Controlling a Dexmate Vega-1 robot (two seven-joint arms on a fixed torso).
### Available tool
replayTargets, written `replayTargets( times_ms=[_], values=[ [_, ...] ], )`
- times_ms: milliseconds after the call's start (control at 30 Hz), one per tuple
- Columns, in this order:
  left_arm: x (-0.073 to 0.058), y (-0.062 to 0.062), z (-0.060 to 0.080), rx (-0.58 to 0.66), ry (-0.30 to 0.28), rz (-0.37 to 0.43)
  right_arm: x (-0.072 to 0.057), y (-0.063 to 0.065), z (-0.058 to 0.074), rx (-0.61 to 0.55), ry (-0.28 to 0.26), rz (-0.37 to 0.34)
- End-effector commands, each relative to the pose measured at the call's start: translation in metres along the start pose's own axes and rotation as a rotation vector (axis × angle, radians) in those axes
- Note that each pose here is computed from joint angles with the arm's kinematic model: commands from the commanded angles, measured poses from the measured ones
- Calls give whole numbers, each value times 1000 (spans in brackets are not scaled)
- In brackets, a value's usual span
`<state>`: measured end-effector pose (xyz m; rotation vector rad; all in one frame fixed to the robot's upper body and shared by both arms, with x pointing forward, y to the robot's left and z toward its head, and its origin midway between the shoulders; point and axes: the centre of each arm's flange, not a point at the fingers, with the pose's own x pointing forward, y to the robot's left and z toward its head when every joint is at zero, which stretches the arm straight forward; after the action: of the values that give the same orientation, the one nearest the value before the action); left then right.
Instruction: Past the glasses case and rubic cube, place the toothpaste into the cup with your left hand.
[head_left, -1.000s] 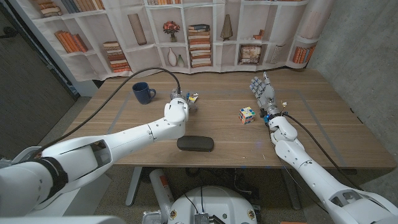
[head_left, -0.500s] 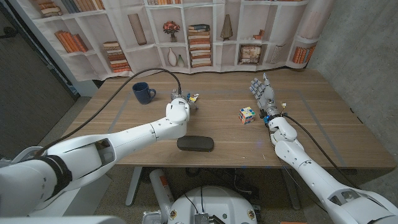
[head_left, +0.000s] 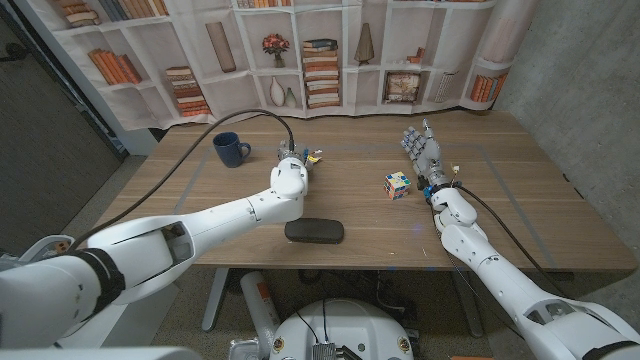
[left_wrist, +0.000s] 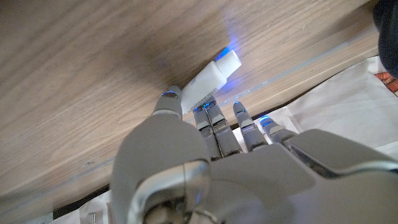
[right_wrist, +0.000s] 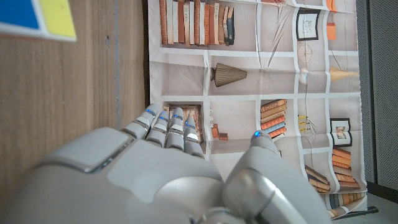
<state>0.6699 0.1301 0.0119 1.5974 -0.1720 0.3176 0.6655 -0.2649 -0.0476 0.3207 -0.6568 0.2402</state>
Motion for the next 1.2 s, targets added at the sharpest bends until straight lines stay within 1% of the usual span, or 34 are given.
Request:
replayTargets(
  times_ms=[33,100,167,467,667,833,1200],
  values=[
    [2,-4,4,-23,-4,35,3,-1,1,0,-5,-2],
    [2,-5,3,-28,-7,22,3,-1,1,1,-4,-3],
    [2,-5,3,-25,-1,32,3,-2,1,2,-4,-3],
    [0,-4,4,-27,5,31,5,0,0,2,1,3],
    [-2,-1,4,-44,6,44,5,1,3,-3,-1,6],
    [-2,1,4,-53,19,46,5,1,3,-3,1,6],
    [-8,9,3,-81,12,72,6,5,2,-5,3,15]
  ],
)
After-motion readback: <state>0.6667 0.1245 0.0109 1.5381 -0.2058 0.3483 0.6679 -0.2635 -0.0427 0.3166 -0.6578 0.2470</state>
